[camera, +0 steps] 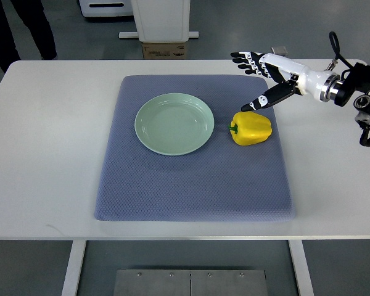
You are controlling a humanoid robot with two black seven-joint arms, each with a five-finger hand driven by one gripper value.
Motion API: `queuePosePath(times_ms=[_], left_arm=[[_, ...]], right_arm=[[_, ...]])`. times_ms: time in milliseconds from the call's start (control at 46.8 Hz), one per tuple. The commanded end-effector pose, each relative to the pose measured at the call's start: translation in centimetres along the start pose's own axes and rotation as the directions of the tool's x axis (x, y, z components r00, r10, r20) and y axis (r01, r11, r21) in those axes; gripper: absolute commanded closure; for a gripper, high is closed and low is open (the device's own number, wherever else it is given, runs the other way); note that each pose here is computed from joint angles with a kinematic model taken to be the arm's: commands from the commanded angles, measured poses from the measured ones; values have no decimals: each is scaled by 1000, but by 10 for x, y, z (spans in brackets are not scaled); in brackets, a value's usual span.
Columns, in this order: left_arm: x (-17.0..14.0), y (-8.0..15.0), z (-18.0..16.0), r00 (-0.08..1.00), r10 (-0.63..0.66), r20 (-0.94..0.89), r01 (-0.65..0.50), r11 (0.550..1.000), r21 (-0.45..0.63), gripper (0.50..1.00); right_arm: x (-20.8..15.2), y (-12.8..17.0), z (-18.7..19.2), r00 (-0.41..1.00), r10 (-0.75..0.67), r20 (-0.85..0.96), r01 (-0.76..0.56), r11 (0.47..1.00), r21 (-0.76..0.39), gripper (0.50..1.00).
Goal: Place yellow pepper on plate with right hand
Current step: 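Reach the right hand over the yellow pepper and lower it, then close the right hand fingers around the yellow pepper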
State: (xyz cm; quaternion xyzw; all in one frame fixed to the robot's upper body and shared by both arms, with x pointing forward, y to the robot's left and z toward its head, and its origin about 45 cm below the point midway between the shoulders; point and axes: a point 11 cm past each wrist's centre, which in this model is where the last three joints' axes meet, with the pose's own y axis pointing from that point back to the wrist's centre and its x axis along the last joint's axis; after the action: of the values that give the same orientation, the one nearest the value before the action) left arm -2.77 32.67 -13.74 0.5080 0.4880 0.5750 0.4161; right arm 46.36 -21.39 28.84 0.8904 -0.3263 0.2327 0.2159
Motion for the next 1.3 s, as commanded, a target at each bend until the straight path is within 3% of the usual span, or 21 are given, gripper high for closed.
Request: queuePosePath(times_ms=[0, 492, 1283], left_arm=[[0, 0, 0, 1000, 0, 0, 0, 1000, 1, 500], [0, 0, 0, 1000, 0, 0, 0, 1000, 1, 500], [0, 0, 0, 1000, 0, 0, 0, 1000, -1, 500]], right_arm=[[0, -2, 1, 996, -2, -85, -1, 999, -32, 500], [-22, -16, 1, 953, -148, -263, 121, 986, -117, 500], [-45, -19, 25, 899, -205, -386, 138, 971, -196, 500]])
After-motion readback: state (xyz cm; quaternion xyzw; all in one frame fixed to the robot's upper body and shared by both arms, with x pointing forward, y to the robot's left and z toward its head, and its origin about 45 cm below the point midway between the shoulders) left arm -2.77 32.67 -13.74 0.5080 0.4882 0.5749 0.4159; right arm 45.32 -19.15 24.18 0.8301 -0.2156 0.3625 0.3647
